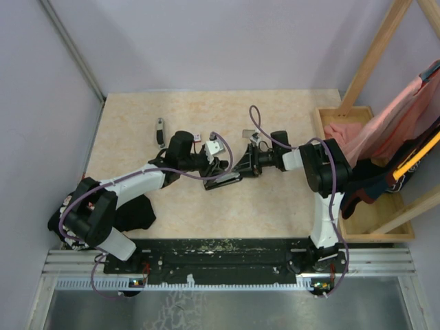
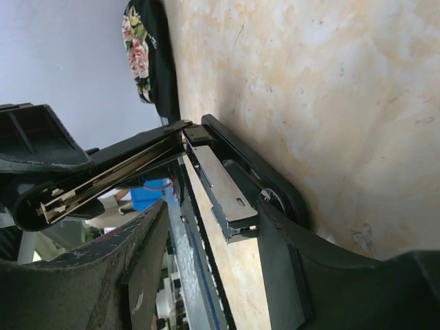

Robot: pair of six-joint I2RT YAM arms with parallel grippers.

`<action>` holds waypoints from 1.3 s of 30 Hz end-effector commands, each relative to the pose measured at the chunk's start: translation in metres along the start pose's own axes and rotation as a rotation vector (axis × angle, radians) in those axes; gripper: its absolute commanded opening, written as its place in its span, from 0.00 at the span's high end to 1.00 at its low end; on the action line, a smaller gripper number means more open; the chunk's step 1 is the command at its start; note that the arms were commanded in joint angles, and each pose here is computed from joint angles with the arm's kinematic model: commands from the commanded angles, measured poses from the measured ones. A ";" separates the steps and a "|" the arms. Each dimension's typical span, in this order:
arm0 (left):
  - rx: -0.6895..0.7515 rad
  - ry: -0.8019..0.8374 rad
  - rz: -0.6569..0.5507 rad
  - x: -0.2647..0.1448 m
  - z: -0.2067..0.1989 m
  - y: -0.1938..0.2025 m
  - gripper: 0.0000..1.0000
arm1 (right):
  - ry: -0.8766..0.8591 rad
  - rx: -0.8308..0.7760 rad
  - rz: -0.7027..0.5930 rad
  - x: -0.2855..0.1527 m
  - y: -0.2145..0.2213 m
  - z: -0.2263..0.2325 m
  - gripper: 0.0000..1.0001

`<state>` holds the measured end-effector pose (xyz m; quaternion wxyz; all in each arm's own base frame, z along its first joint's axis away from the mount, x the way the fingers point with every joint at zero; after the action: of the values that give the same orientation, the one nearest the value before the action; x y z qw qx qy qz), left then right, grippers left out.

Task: Unload the staples from the stapler
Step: Unload the staple at the center of the board.

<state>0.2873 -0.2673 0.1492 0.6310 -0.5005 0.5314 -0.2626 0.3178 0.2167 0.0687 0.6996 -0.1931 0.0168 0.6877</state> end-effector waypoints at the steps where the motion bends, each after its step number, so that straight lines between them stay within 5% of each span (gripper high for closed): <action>1: 0.076 0.030 -0.126 -0.007 -0.004 -0.034 1.00 | -0.087 -0.066 0.040 0.010 0.003 0.018 0.46; 31: 0.065 0.038 -0.140 -0.007 -0.006 -0.035 1.00 | -0.172 -0.073 0.079 0.026 0.013 0.039 0.47; 39: 0.061 0.034 -0.144 -0.008 -0.005 -0.037 1.00 | -0.156 -0.075 0.090 0.029 0.016 0.037 0.75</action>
<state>0.2819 -0.2654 0.1476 0.6200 -0.5050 0.5401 -0.2624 0.3012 0.2451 0.0835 0.6811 -0.1518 -0.0147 0.7161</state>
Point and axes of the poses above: each gripper's point midway between its finger pads, its own x axis out along the fingers, its own z axis along the line the jaws close on, y = z × x, the point moved 5 cm from there along -x, back along the fingers, and after that the axes turned 6 degrees about -x, right-handed, at the moved point
